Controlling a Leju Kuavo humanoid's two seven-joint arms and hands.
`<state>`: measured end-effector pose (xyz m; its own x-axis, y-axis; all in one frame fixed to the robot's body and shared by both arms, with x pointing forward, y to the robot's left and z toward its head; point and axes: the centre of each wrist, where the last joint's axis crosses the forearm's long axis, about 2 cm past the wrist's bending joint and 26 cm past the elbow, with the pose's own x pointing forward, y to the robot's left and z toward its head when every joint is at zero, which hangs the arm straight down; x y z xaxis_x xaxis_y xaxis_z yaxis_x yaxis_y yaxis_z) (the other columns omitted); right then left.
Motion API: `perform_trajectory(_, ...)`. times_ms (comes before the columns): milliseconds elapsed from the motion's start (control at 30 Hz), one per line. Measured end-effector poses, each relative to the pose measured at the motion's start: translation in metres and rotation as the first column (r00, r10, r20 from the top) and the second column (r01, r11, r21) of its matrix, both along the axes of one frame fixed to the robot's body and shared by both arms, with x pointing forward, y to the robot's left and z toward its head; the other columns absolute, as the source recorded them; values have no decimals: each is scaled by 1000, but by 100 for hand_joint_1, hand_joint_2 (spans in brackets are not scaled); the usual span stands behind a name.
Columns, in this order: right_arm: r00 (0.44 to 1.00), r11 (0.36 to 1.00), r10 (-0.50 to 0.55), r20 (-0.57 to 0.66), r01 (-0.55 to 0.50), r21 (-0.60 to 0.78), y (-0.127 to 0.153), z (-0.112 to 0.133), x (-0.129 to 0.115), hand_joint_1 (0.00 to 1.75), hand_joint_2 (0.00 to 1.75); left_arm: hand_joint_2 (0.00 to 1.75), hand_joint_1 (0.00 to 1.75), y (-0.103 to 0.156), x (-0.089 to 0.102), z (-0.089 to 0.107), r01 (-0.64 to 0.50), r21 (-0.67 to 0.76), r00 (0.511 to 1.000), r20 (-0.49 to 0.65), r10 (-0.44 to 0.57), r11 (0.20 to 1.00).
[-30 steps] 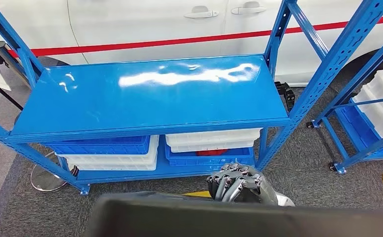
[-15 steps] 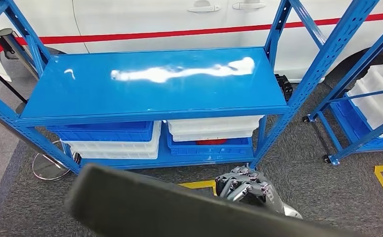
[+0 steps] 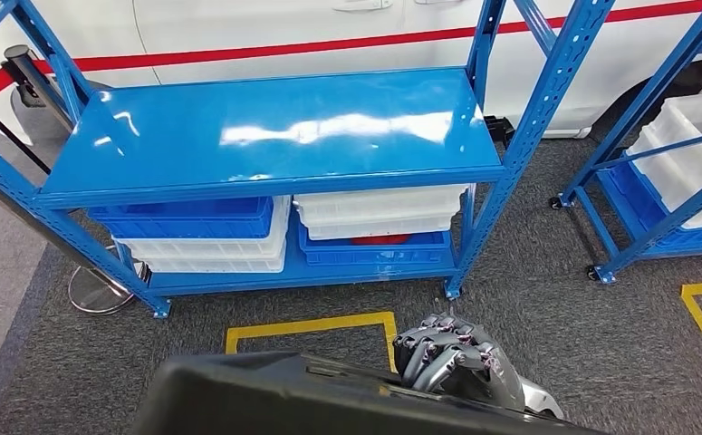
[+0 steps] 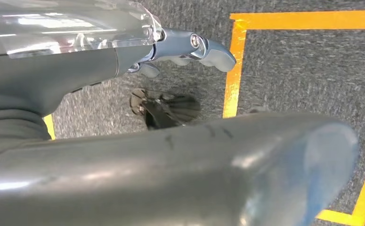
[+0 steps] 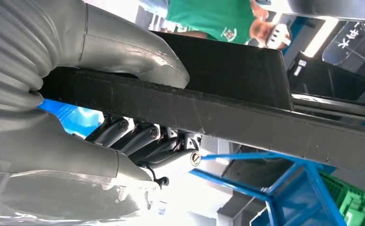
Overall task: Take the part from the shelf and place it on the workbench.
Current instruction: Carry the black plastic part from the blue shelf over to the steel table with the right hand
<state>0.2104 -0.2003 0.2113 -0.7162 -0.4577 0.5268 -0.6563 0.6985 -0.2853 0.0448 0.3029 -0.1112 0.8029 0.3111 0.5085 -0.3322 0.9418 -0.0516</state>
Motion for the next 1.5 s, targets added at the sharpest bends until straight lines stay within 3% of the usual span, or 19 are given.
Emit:
perform_trajectory(267,999,999,10,34,-9,-32,3,3,0,168,175,0,0,1,4,1,-16,13,1000,-4,16,1000)
perform_trajectory(533,997,999,-31,67,33,-35,24,-2,-20,168,175,0,0,2,0,0,-38,26,999,-15,38,999)
perform_trajectory(833,993,993,113,28,-112,-21,45,-3,-27,168,175,0,0,4,0,0,-175,64,983,-45,178,982)
perform_trajectory(1167,953,952,301,20,-299,-65,56,5,-4,168,175,0,0,-13,-8,-1,-333,140,930,-115,349,933)
perform_trajectory(1300,951,950,306,38,-302,-86,57,11,13,168,175,0,0,-20,-8,-1,-321,87,942,-72,328,943)
perform_trajectory(1500,987,984,158,31,-154,-89,39,4,27,168,175,0,0,-13,-5,-1,-214,21,976,-30,214,977)
